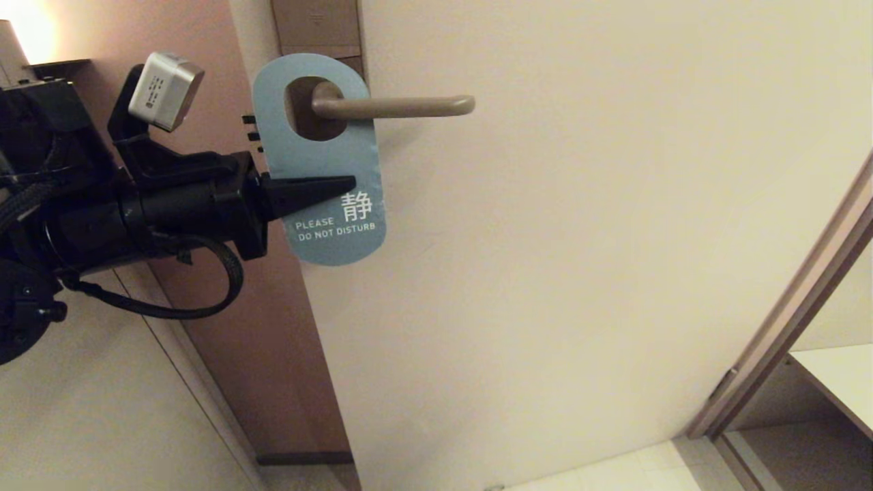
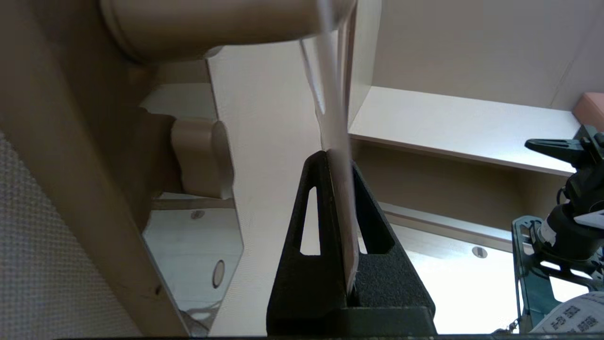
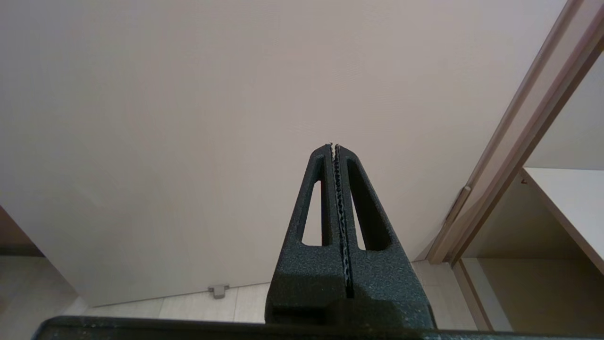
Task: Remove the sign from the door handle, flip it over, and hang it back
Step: Take down the sign
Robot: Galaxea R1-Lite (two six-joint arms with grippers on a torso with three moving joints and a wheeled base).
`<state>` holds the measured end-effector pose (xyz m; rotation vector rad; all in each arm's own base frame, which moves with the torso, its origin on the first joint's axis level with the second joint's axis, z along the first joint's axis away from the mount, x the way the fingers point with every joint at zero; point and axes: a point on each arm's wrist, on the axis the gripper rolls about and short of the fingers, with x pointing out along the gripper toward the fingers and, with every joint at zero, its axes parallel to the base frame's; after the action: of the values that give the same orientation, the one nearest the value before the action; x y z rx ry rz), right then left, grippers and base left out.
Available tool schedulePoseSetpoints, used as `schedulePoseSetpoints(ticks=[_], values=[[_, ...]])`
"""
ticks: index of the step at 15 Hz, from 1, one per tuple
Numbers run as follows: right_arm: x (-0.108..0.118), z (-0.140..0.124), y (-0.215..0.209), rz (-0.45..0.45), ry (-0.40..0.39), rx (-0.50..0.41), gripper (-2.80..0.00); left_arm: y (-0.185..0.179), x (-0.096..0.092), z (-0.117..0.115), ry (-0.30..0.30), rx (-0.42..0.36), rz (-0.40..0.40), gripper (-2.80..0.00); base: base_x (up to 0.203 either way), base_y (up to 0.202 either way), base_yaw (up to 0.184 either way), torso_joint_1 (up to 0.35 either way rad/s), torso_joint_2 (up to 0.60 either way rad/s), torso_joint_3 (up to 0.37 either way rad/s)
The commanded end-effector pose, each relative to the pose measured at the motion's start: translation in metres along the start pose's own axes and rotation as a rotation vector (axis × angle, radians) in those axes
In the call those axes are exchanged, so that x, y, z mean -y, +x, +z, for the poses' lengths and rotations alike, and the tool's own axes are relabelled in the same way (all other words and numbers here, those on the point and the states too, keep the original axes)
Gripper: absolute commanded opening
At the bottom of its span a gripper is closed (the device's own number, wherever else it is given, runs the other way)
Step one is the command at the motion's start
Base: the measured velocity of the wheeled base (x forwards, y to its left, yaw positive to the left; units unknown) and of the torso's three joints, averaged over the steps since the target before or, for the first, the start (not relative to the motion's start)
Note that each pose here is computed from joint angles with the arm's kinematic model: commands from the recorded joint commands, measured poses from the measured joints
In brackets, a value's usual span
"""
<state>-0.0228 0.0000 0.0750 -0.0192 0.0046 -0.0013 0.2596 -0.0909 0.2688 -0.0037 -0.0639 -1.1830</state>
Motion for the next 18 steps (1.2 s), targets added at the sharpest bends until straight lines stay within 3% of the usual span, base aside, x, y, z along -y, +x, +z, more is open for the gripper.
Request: schedulePoseSetpoints(ticks=[1,18], values=[[0.000,0.000,0.000,0.000,-0.001,0.000,-2.80,-0.001,0.009,0.002,0.007,0.008,-0.006,-2.80,0.000,0.000,0.000,0.000,0.00,0.000],[0.000,0.000,0.000,0.000,-0.001,0.000,-2.80,0.004,0.038,0.002,0.052,-0.033,0.305,-2.80,0.000,0.000,0.000,0.000,0.00,0.000]])
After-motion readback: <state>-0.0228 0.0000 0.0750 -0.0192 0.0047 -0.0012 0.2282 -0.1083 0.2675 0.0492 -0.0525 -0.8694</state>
